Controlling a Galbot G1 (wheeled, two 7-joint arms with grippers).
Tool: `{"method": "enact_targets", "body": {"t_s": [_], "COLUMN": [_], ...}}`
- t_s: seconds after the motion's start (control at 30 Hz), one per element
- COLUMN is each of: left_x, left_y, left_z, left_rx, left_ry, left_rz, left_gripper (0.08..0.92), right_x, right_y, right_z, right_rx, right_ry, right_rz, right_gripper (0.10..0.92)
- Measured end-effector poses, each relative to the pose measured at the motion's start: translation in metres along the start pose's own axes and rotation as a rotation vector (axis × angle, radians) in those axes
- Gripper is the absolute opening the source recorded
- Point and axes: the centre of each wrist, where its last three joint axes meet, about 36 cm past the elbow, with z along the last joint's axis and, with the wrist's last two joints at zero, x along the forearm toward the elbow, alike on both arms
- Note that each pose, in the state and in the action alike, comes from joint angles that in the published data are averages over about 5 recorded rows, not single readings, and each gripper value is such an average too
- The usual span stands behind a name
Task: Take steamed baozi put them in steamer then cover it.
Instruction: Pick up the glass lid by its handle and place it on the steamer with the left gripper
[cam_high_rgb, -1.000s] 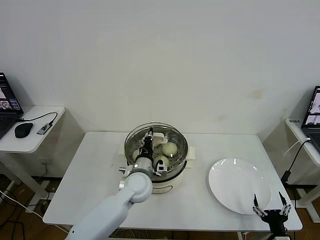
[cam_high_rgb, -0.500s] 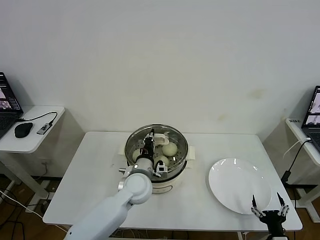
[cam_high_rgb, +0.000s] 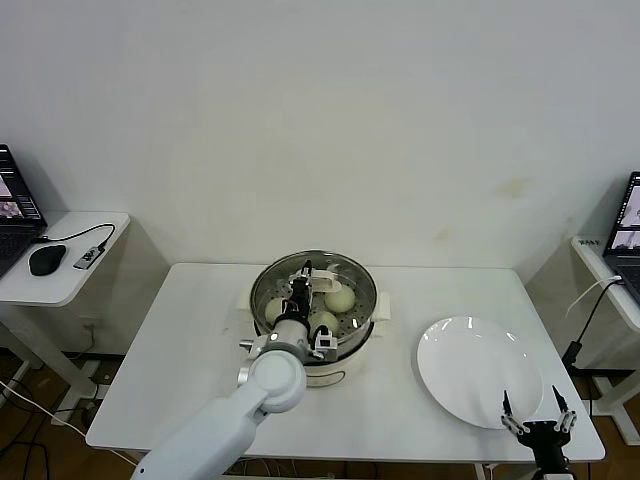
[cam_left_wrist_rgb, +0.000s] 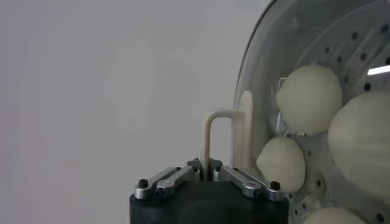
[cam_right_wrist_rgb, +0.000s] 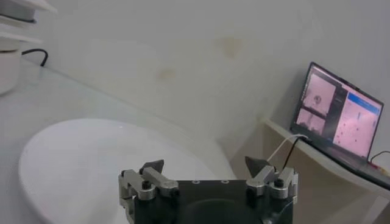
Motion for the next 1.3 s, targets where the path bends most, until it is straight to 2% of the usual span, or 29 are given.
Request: {"method": "enact_targets", "body": {"t_s": [0.93, 1.3], "left_x": [-0.003, 0.009], "left_y": [-0.011, -0.007], "left_z": [0.001, 0.010], "left_rx": [0.024, 0.055], "left_ry": [0.014, 0.011], "left_rz": [-0.019, -0.043], "left_gripper": [0.164, 0.464], "right_x": [-0.001, -0.001], "right_y": [0.002, 0.004], "right_z": [0.001, 0.001], "right_rx": [0.001, 0.002], "right_ry": [0.000, 0.000], "right_rz": [-0.009, -0.015], "right_gripper": [0.823, 0.823]}}
